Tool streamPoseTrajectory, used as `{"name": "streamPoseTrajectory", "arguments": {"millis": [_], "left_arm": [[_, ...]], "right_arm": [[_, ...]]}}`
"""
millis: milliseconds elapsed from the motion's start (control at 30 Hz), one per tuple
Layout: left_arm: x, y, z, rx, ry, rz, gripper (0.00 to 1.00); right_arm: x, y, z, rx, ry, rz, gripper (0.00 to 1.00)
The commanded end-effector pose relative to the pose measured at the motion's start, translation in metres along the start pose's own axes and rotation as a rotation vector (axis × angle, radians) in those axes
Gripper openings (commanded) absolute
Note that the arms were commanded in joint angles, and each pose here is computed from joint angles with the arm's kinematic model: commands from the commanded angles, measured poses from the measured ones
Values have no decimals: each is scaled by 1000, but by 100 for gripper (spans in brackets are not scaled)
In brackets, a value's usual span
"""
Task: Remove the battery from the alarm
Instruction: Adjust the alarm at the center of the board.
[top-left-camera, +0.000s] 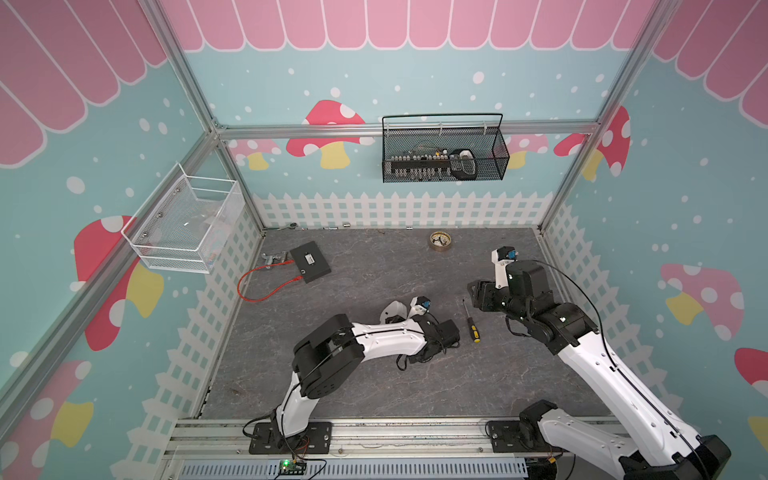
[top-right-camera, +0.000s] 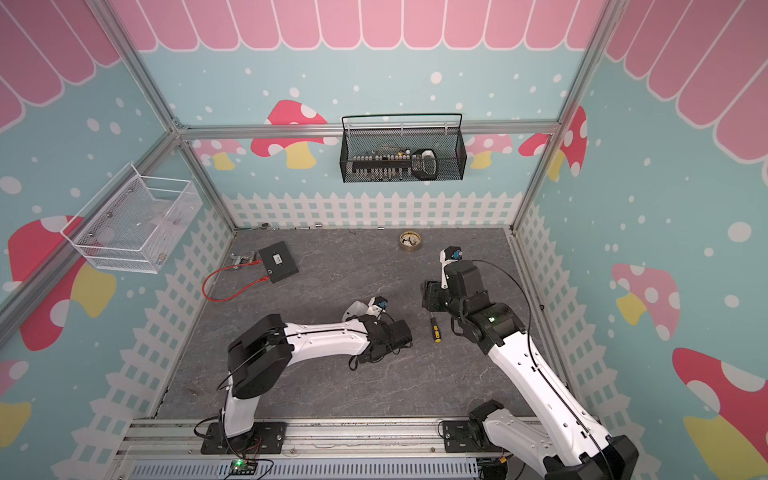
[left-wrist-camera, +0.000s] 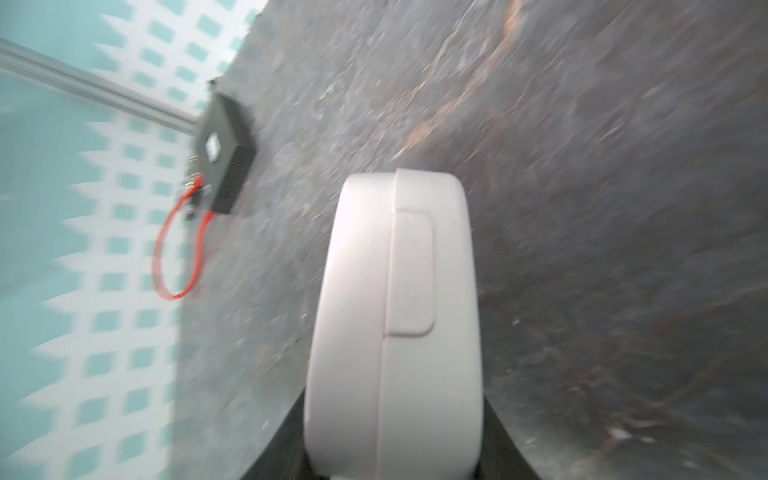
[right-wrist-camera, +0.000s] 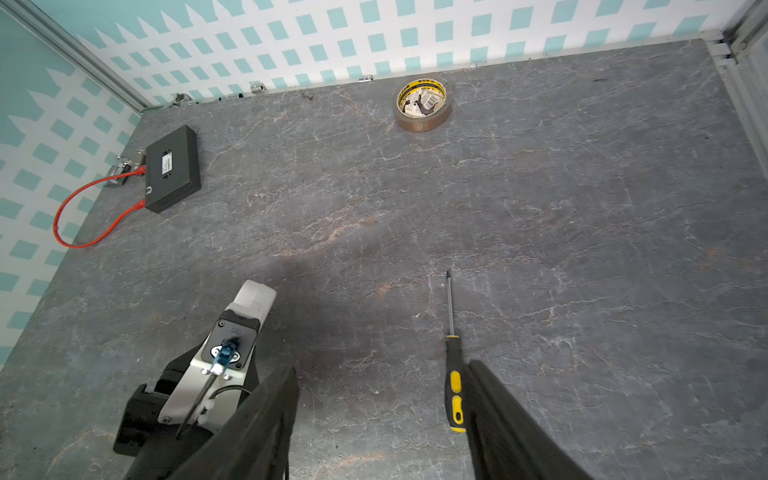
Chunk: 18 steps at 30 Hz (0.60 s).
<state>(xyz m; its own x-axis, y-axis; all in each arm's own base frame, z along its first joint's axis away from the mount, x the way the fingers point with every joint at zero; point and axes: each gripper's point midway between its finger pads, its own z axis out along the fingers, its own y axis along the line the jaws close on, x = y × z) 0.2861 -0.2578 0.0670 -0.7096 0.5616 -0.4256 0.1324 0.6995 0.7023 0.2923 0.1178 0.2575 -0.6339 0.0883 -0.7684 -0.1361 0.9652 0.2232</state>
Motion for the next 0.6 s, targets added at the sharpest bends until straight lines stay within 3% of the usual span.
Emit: {"name": "streamPoseTrajectory", "arguments": {"millis": [0,67,167,300,400,567], "left_arm": [[4,23,-11,-231,-67,135,0],[15,9,-8,-231,-54,176,2],[31,-10,-1,-236,-28,230,19],[38,-28,-4,-205,-16,234,46],[35,-36,-11,-172,-23,224,81],[32,-47,-25,-96,-31,211,95]], "right_arm": [[10,-18,-4,59,18,-22,68],[11,-23,-5,67,16,-19,68],[12,-28,-5,72,19,-17,69],[12,-32,-4,79,22,-14,71],[11,-33,-3,78,20,-13,72],[7,-34,-5,78,12,-12,75]]}}
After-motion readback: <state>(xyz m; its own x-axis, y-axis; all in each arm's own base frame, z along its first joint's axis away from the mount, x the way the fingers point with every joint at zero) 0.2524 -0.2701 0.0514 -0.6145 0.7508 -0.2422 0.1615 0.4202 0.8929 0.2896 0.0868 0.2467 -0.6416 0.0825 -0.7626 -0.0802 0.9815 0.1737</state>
